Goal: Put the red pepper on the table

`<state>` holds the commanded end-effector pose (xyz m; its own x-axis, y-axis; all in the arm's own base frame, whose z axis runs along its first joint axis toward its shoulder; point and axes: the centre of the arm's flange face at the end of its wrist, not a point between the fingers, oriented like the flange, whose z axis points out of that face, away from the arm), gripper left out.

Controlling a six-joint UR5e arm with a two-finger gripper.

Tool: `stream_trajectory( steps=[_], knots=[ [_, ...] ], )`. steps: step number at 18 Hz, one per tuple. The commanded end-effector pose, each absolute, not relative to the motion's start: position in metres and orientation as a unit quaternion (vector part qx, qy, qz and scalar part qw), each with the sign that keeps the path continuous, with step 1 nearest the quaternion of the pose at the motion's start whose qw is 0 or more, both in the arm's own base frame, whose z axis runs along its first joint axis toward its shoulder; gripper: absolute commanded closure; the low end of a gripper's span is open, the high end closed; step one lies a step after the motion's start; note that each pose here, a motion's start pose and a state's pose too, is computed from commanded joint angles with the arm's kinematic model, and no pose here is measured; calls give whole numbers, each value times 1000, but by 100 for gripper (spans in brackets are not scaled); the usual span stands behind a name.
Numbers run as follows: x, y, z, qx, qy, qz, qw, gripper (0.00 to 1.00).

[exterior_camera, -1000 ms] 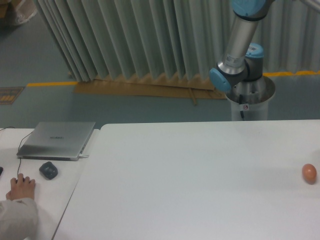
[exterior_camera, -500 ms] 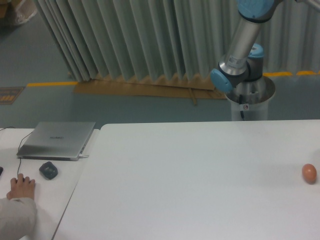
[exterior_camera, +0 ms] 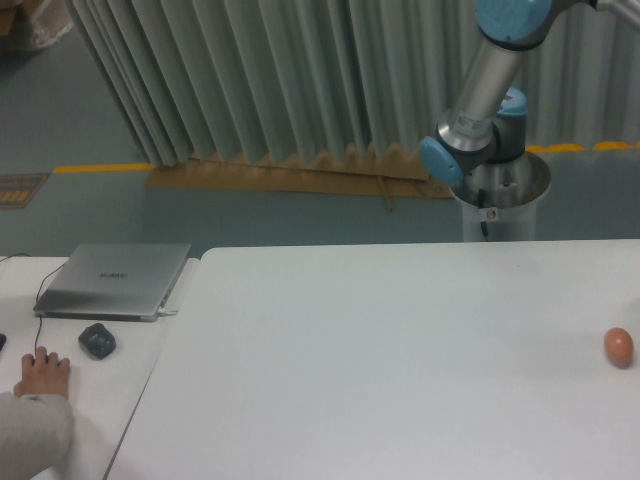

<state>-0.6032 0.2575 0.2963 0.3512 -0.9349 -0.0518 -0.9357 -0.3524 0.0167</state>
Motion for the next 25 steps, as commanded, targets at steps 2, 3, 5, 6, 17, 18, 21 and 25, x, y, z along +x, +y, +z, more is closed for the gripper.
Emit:
stream_trajectory(
  steps=[2,3,5,6,17,18,21,25],
  knots=[
    [-604,257,294,-822,570,25,7,0],
    [-605,256,293,-822,570,25,7,0],
    [-608,253,294,-822,569,25,6,0],
    [-609,251,293,-823,568,24,6,0],
    [-610,251,287,-824,566,19,-14,41],
    [-609,252,288,-824,567,19,-14,41],
    [-609,253,289,-824,567,19,-15,41],
    [-606,253,294,-823,567,18,-20,41]
  ],
)
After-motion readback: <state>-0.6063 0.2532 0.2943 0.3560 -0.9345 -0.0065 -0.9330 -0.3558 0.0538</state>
